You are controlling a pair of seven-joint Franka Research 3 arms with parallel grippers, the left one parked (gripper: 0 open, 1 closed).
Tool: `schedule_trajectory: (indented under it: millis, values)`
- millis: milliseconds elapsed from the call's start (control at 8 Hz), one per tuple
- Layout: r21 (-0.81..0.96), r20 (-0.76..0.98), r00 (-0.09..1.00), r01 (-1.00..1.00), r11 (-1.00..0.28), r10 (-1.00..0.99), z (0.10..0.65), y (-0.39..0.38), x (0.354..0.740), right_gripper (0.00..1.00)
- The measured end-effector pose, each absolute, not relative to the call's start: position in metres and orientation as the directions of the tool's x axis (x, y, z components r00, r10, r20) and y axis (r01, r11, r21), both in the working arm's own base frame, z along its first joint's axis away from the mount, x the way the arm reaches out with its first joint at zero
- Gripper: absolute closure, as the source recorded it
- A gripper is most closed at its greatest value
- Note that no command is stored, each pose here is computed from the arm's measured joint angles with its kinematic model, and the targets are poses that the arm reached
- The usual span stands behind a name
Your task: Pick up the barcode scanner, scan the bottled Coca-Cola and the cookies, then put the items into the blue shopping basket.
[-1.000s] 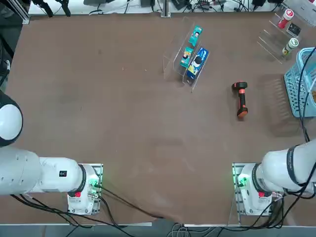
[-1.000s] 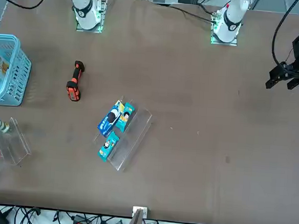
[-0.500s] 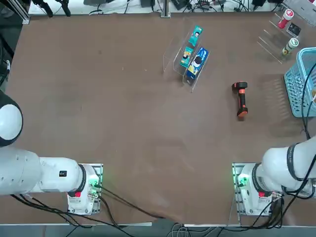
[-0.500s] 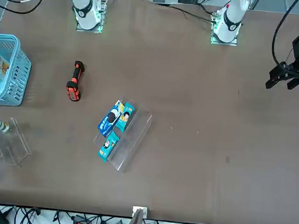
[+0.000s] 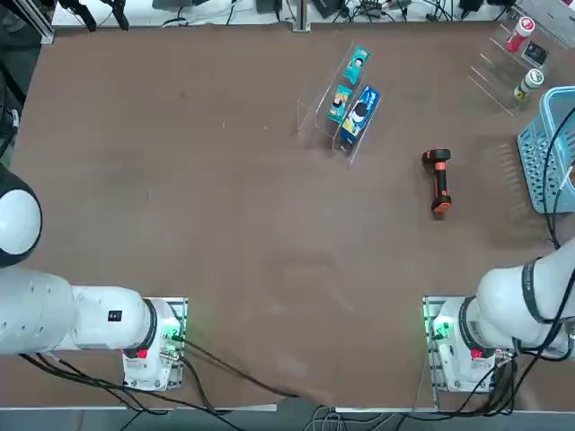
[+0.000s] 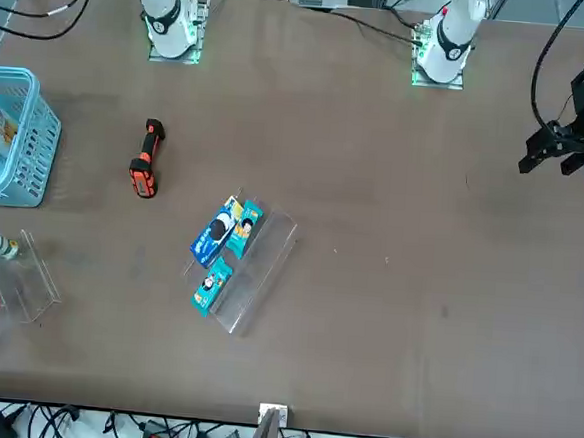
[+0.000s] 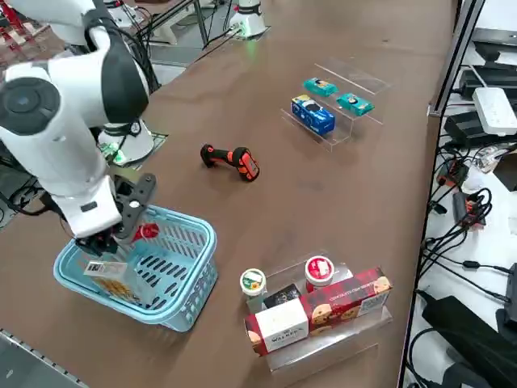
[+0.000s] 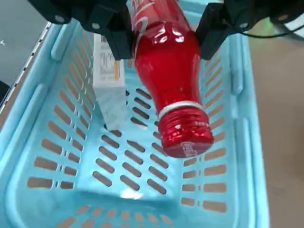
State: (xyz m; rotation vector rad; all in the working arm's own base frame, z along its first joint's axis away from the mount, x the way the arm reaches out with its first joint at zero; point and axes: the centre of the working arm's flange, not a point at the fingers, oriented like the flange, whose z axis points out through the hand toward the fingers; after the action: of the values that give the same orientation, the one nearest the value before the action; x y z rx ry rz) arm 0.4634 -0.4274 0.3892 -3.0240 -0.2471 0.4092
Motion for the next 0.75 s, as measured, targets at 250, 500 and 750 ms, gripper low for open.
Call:
schedule_trajectory:
  millis: [250,500,750]
  values:
    - [-0.098,-0.267,0.948,0.152,-0.983,0.173,0.3782,-0.4246,0.4699,0.27]
    - [-0.097,-0.266,0.948,0.153,-0.983,0.174,0.3776,-0.4241,0.4711,0.27]
    - [-0.095,-0.263,0.949,0.154,-0.983,0.174,0.3788,-0.424,0.472,0.25]
